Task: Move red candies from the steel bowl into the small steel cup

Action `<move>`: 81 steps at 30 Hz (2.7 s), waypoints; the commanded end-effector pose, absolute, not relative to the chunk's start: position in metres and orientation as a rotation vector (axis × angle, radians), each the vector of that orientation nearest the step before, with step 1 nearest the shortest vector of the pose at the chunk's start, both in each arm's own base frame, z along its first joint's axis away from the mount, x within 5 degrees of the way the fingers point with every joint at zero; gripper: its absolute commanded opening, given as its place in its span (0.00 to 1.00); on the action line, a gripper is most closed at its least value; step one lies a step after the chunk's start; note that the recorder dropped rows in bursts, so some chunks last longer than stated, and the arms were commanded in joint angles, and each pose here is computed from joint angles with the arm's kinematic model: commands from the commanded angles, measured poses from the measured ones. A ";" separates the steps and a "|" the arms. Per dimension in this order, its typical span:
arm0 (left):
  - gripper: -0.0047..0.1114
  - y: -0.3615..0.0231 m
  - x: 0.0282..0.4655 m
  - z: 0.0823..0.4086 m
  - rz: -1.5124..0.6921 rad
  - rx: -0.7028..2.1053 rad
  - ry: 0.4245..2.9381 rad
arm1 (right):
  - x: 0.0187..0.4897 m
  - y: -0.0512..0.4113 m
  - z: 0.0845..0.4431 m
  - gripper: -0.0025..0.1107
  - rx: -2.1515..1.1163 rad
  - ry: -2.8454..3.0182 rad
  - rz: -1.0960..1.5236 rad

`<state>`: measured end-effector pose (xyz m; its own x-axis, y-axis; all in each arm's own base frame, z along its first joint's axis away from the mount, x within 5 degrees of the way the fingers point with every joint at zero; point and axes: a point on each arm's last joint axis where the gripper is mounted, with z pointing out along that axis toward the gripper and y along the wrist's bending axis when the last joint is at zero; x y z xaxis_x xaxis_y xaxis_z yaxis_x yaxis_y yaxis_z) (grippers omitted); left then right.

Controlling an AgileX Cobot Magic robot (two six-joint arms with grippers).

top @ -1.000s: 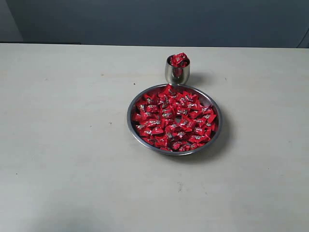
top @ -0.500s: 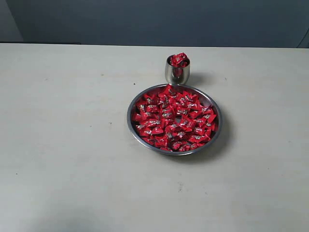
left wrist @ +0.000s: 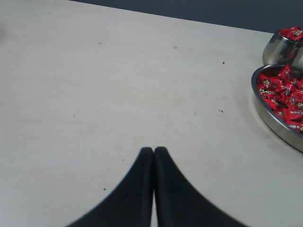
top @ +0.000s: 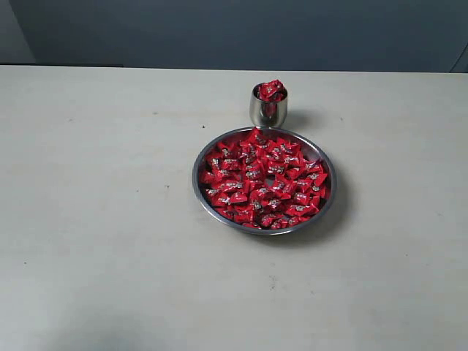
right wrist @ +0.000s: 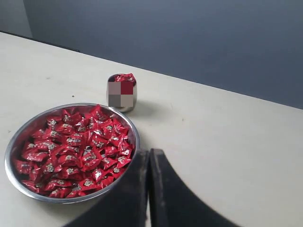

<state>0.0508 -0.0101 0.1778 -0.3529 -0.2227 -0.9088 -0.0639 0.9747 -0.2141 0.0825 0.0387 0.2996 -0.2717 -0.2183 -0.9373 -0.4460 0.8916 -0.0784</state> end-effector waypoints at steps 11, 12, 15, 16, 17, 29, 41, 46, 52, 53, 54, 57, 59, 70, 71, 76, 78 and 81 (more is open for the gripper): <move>0.04 -0.010 0.051 0.178 -0.163 -0.211 1.920 | 0.063 0.016 0.312 0.03 -0.295 1.737 0.134; 0.04 -0.010 0.051 0.178 -0.163 -0.211 1.920 | 0.059 0.012 0.313 0.03 -0.260 1.718 0.110; 0.04 -0.010 0.051 0.178 -0.163 -0.211 1.920 | 0.050 0.004 0.316 0.03 -0.165 1.673 0.038; 0.04 -0.010 0.051 0.178 -0.163 -0.211 1.920 | 0.048 0.003 0.317 0.03 -0.144 1.663 0.021; 0.04 -0.010 0.051 0.178 -0.163 -0.211 1.920 | 0.046 0.001 0.317 0.03 -0.122 1.654 0.003; 0.04 -0.010 0.051 0.178 -0.163 -0.211 1.920 | 0.045 0.000 0.317 0.03 -0.091 1.651 -0.025; 0.04 -0.010 0.051 0.178 -0.163 -0.211 1.920 | 0.056 0.002 0.274 0.03 -0.114 1.558 -0.023; 0.04 -0.010 0.051 0.178 -0.163 -0.211 1.920 | 0.054 0.002 0.231 0.03 -0.117 1.601 -0.019; 0.04 -0.010 0.051 0.178 -0.163 -0.211 1.920 | 0.055 0.002 0.195 0.03 -0.119 1.701 -0.022; 0.04 -0.010 0.051 0.178 -0.163 -0.211 1.920 | 0.055 0.002 0.192 0.03 -0.120 1.712 -0.023; 0.04 -0.010 0.051 0.178 -0.163 -0.211 1.920 | 0.055 0.002 0.192 0.03 -0.120 1.716 -0.023; 0.04 -0.010 0.051 0.178 -0.163 -0.211 1.920 | 0.055 0.002 0.192 0.03 -0.120 1.718 -0.023; 0.04 -0.010 0.051 0.178 -0.163 -0.211 1.920 | 0.055 0.002 0.191 0.03 -0.113 1.720 -0.013; 0.04 -0.010 0.051 0.178 -0.163 -0.211 1.920 | 0.054 0.004 0.187 0.03 -0.057 1.776 0.064; 0.04 -0.010 0.051 0.178 -0.163 -0.211 1.920 | 0.054 0.004 0.187 0.03 -0.056 1.776 0.066; 0.04 -0.010 0.051 0.178 -0.163 -0.211 1.920 | 0.054 0.005 0.186 0.03 -0.035 1.783 0.097; 0.04 -0.010 0.051 0.178 -0.163 -0.211 1.920 | 0.054 0.005 0.186 0.03 -0.035 1.783 0.097; 0.04 -0.010 0.051 0.178 -0.163 -0.211 1.920 | 0.054 0.005 0.186 0.03 -0.035 1.783 0.097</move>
